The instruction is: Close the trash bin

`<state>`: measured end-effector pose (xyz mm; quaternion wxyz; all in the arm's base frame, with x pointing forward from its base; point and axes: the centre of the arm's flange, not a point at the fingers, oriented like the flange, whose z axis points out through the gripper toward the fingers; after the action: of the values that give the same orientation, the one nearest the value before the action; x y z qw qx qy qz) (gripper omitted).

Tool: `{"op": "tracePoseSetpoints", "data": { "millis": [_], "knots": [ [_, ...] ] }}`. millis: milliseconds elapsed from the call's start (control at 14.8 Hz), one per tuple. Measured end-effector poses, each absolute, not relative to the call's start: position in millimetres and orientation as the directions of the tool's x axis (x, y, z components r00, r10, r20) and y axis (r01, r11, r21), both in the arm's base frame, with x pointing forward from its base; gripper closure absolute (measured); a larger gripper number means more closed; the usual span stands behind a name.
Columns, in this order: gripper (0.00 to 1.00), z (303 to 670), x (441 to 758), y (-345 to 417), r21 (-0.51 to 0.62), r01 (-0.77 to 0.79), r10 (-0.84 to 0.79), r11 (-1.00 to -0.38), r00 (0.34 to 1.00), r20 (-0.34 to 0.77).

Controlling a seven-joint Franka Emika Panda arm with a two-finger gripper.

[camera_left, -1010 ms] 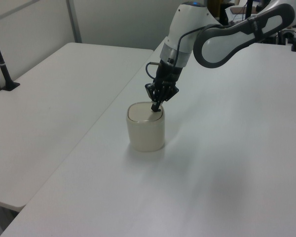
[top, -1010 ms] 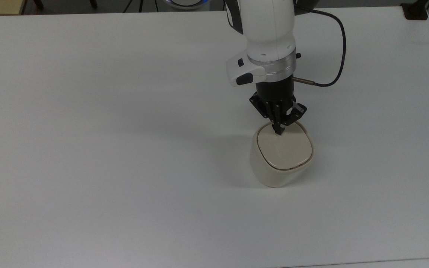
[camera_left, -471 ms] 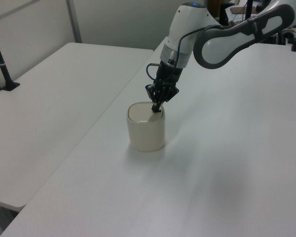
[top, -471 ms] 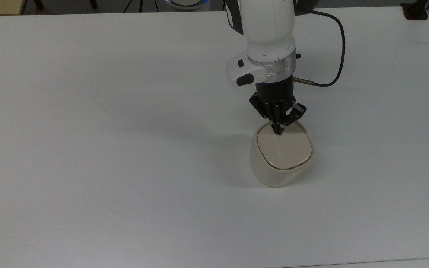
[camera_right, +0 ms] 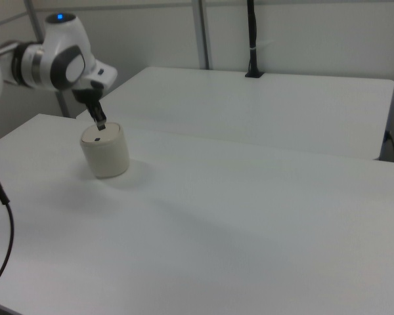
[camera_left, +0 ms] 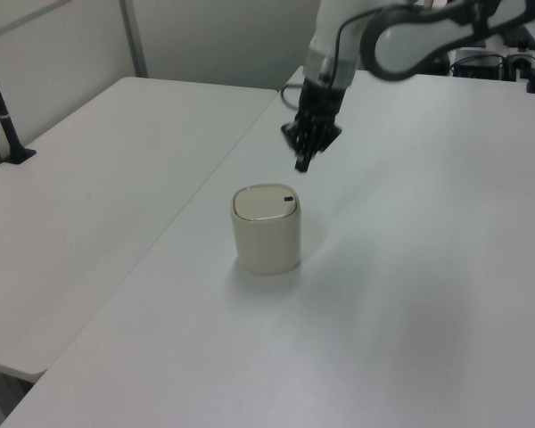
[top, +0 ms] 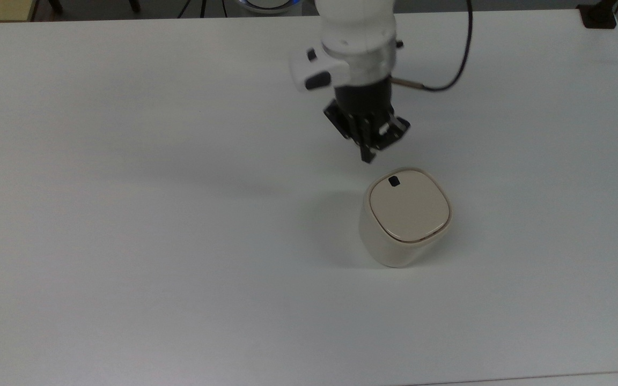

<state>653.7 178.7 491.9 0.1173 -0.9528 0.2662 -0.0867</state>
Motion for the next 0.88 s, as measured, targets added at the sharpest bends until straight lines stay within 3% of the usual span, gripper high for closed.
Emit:
{"op": "tracePoseSetpoints", "data": {
  "millis": [67,135,202,673,876],
  "knots": [
    [0.94,520.2,643.5,157.7,-0.252,-0.479,-0.515,-0.841,0.851,0.102],
    [0.85,537.5,636.0,145.5,-0.242,-0.474,-0.508,-0.847,0.856,0.102],
    [0.7,561.2,624.1,128.5,-0.229,-0.467,-0.498,-0.854,0.861,0.102],
    [0.01,621.9,572.5,54.8,-0.141,-0.393,-0.404,-0.908,0.913,0.054],
    [0.0,639.0,550.4,15.9,-0.122,-0.419,-0.425,-0.9,0.905,0.023]
  ]
}}
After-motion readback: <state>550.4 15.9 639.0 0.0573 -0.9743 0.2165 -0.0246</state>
